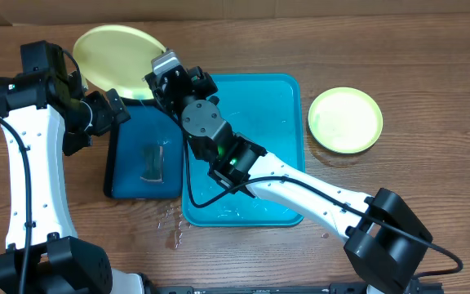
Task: Clean dirty plates on tray and stack at the side
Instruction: 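Hold the yellow plate tilted above the black tray to drain, right gripper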
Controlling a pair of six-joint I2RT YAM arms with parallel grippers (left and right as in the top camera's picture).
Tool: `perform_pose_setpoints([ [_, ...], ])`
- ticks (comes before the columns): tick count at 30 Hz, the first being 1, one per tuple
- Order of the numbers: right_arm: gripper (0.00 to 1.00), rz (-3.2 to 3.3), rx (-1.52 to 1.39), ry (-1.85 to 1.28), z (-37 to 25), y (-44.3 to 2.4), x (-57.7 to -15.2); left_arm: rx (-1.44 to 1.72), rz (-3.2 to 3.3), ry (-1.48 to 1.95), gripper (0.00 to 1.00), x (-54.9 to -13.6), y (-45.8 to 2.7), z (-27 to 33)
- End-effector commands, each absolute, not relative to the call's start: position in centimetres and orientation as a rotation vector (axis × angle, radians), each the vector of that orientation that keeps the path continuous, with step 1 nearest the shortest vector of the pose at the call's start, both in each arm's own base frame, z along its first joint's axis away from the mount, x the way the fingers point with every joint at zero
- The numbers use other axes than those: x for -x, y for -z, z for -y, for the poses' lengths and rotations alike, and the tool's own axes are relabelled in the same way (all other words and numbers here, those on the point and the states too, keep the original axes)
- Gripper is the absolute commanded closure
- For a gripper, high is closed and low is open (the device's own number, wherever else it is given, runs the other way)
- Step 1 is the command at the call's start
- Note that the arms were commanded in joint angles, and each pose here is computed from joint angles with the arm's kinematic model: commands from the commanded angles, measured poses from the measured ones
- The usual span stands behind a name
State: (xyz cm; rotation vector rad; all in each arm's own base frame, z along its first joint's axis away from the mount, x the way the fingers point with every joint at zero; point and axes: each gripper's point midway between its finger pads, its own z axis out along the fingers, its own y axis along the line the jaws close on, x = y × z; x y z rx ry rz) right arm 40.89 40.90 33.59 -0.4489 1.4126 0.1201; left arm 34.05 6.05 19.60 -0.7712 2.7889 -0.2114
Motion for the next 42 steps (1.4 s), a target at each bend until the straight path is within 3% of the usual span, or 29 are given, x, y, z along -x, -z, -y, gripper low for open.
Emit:
perform_pose_setpoints([
  [1,0.96,-1.317,0.4,-0.092,-39.64,-38.24,-40.39,0.772,-2.752,0.2,0.0,-34.27,-20.7,-6.33],
  [42,0.96,-1.3,0.41,-0.077,-39.64,-38.56,-40.32,0.772,-2.752,0.201,0.0,-34.27,-20.7,-6.32],
])
